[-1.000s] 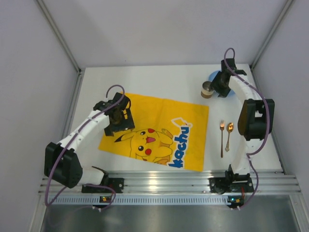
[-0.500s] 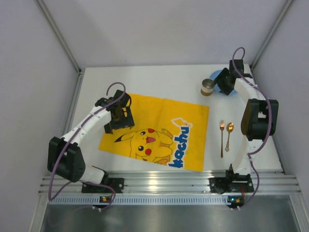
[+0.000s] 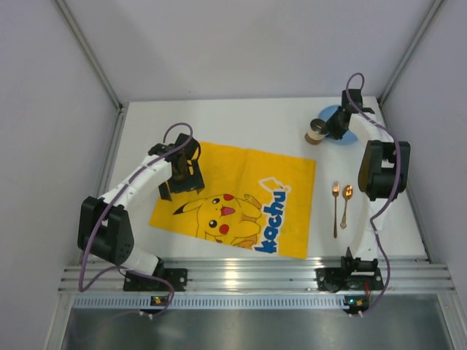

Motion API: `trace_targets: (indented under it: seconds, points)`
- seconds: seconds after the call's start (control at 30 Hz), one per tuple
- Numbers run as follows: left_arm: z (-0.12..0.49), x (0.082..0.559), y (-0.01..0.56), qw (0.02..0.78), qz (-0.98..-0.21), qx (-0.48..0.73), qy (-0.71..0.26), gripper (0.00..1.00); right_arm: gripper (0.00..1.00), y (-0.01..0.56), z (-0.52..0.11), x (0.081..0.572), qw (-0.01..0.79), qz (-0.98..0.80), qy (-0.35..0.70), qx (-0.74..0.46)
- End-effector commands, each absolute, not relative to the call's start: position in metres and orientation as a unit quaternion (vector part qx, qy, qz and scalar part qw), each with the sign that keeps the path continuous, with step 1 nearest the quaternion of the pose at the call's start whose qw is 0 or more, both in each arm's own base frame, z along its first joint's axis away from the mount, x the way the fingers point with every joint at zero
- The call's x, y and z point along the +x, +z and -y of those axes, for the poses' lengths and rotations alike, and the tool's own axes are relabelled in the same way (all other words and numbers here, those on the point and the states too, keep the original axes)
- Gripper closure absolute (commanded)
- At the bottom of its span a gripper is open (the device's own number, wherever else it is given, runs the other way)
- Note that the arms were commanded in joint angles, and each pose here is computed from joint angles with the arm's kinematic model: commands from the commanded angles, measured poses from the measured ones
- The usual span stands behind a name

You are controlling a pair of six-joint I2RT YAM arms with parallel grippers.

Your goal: Set the dinner table for one person

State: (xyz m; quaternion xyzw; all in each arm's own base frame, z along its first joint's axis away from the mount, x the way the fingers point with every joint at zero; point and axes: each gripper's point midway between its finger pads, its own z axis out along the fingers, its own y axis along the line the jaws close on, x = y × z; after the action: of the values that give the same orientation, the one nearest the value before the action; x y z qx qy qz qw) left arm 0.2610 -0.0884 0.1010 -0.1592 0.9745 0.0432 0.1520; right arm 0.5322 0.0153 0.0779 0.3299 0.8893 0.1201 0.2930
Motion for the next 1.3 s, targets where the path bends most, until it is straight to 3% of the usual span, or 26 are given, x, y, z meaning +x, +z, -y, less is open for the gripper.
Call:
trace_targets:
  seconds: [0.0,0.03,0.07,0.1,0.13,0.37,0.5,0.83,1.2,1.27]
  points:
    - [0.088,0.273,0.110,0.168,-0.972,-0.161,0.042,0.02,0.73,0.088,-0.010,0.537,0.299,-0.894,0.090,0.321]
    - [0.088,0.273,0.110,0.168,-0.971,-0.162,0.042,0.02,0.77,0.087,-0.011,0.536,0.298,-0.897,0.086,0.315]
    - [0.088,0.274,0.109,0.168,-0.971,-0.162,0.042,0.02,0.90,0.088,-0.012,0.539,0.298,-0.898,0.085,0.311]
    - [0.087,0.274,0.109,0.167,-0.972,-0.162,0.044,0.02,0.90,0.089,-0.012,0.539,0.298,-0.900,0.082,0.307]
    - [0.086,0.275,0.109,0.167,-0.971,-0.164,0.044,0.02,1.00,0.091,-0.014,0.539,0.299,-0.903,0.081,0.299]
    - [0.087,0.276,0.106,0.165,-0.972,-0.164,0.040,0.02,1.00,0.158,-0.046,0.545,0.344,-0.898,0.109,0.251]
    - [0.089,0.277,0.104,0.166,-0.972,-0.163,0.034,0.02,1.00,0.190,-0.077,0.516,0.342,-0.905,0.130,0.218]
    - [0.090,0.276,0.103,0.172,-0.973,-0.156,0.020,0.02,1.00,0.141,-0.134,0.417,0.253,-0.951,0.099,0.147]
    - [0.089,0.267,0.112,0.183,-0.972,-0.148,0.005,0.02,1.00,0.114,-0.137,0.378,0.239,-0.962,0.024,0.131]
    - [0.089,0.265,0.113,0.183,-0.972,-0.148,0.003,0.02,0.93,0.106,-0.138,0.371,0.235,-0.963,0.024,0.129]
